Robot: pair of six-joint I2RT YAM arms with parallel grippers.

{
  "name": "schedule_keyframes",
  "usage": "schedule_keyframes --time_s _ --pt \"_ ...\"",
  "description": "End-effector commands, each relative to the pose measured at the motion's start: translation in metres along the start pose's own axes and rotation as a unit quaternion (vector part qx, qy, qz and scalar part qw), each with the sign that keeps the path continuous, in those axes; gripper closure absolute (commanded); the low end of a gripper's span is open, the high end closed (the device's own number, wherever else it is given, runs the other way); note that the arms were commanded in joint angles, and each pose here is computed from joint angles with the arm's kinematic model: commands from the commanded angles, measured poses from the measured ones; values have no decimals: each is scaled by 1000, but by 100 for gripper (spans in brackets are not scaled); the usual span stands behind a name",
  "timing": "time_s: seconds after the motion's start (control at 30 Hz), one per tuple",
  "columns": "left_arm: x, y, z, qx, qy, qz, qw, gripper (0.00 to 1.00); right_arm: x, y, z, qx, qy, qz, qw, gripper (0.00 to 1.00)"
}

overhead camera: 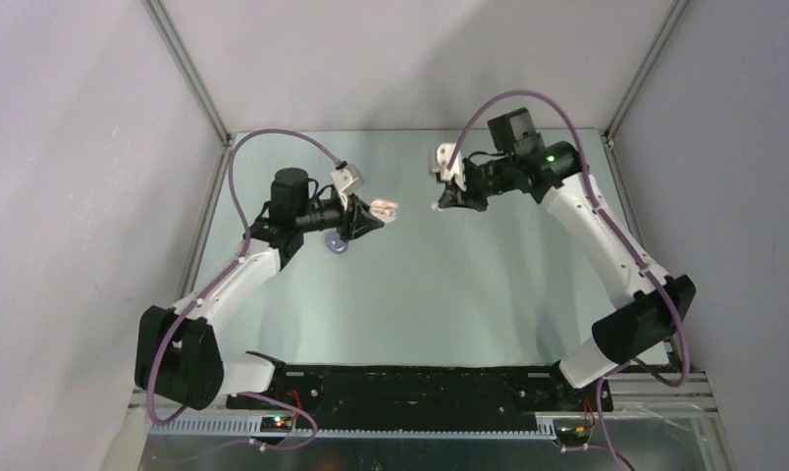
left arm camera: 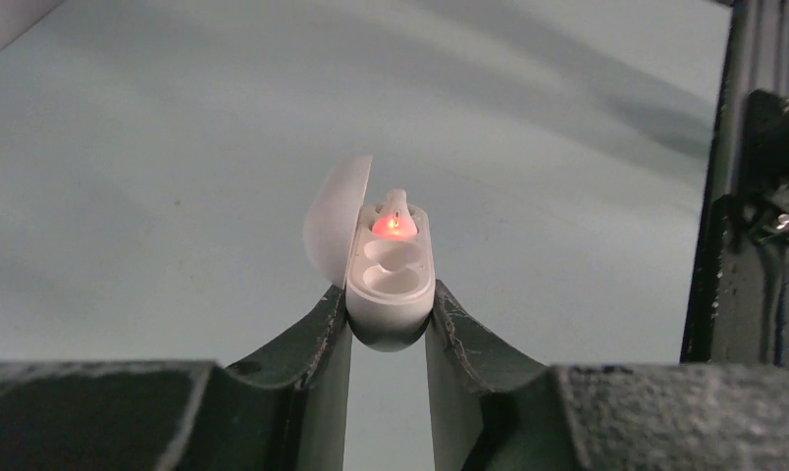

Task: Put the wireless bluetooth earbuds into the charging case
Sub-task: Pick up the earbud from the center of the board, then place the earbud in the charging case.

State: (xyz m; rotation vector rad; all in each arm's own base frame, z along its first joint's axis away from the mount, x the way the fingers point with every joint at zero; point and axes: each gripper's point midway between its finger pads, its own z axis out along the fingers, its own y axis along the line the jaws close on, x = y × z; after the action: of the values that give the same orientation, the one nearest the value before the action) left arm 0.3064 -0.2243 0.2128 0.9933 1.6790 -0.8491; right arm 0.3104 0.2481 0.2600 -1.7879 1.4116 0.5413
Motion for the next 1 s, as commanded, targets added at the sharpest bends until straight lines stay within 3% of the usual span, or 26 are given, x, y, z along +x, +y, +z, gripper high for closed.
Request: schedule_keyframes --time_s 0.0,0.23,0.53,0.97 --pt "-58 -12 4 52 -96 23 994 100 -84 14 -27 -12 -104 136 985 100" --pt "-66 -26 3 85 -99 46 990 100 -140 2 -13 22 -154 106 982 100" --pt "-71 -40 -8 99 -86 99 986 100 -150 0 13 45 -155 77 984 100" --pt "-77 -49 -13 109 -87 100 985 100 -130 -2 27 57 -134 59 988 100"
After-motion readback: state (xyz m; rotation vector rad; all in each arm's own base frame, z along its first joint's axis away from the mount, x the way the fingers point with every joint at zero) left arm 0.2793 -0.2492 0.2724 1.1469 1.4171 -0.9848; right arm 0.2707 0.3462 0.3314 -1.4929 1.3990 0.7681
